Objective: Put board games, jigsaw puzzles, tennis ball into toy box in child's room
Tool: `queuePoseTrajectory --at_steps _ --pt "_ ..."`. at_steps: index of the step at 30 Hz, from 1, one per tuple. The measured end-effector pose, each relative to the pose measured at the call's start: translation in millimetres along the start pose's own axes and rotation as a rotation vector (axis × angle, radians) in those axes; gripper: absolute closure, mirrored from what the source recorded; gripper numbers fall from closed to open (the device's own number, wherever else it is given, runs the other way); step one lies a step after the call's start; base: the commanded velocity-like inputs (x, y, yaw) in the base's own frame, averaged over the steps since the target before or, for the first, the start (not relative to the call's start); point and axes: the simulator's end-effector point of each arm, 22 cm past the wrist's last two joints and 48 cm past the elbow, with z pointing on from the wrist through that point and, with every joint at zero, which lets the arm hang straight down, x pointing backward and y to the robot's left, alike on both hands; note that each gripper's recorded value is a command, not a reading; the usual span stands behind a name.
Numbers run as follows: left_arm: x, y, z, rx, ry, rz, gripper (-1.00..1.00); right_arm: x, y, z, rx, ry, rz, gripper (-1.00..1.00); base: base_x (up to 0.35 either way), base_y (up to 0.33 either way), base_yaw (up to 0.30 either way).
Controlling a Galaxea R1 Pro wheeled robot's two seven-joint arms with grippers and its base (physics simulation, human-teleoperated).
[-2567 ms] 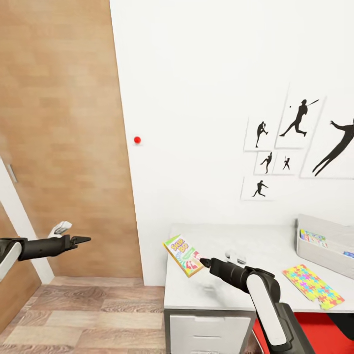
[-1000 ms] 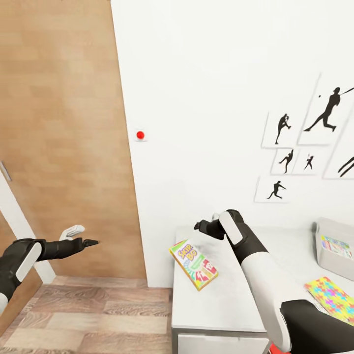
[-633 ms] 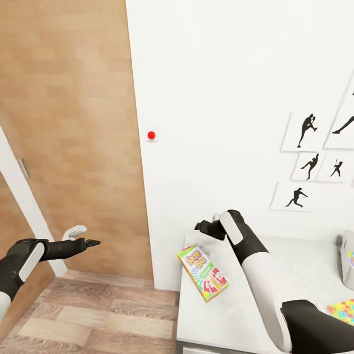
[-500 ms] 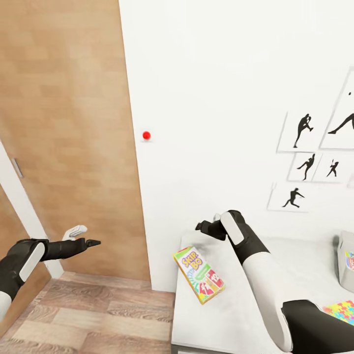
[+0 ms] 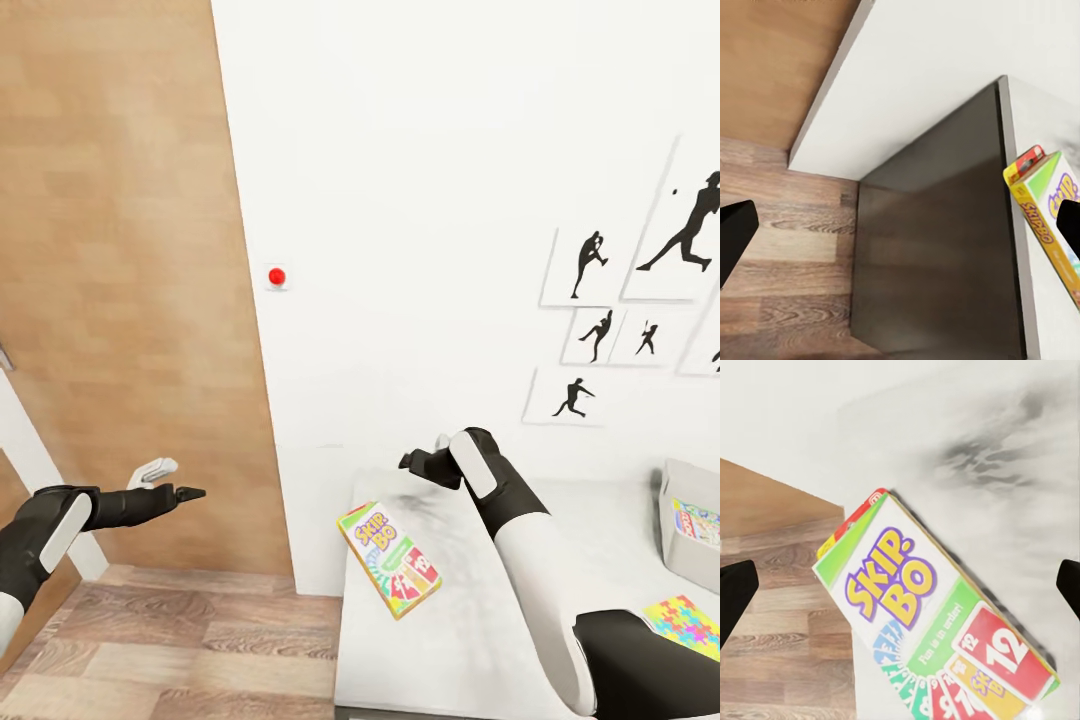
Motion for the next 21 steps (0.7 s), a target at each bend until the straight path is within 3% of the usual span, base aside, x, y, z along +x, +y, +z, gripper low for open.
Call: queuePoseTrajectory --at_steps 13,21 --pt "2.4 2.6 3.5 -0.003 0.005 -0.002 -1.00 0.5 -2.2 6.7 0.002 -0.009 0.015 -1.00 0.004 0.016 -0.001" --pt "6.7 5.8 8.5 -0.005 0.015 -0.007 -1.00 20.6 -14.3 24.1 0.029 0.041 0.028 -1.00 0.000 0.000 0.000"
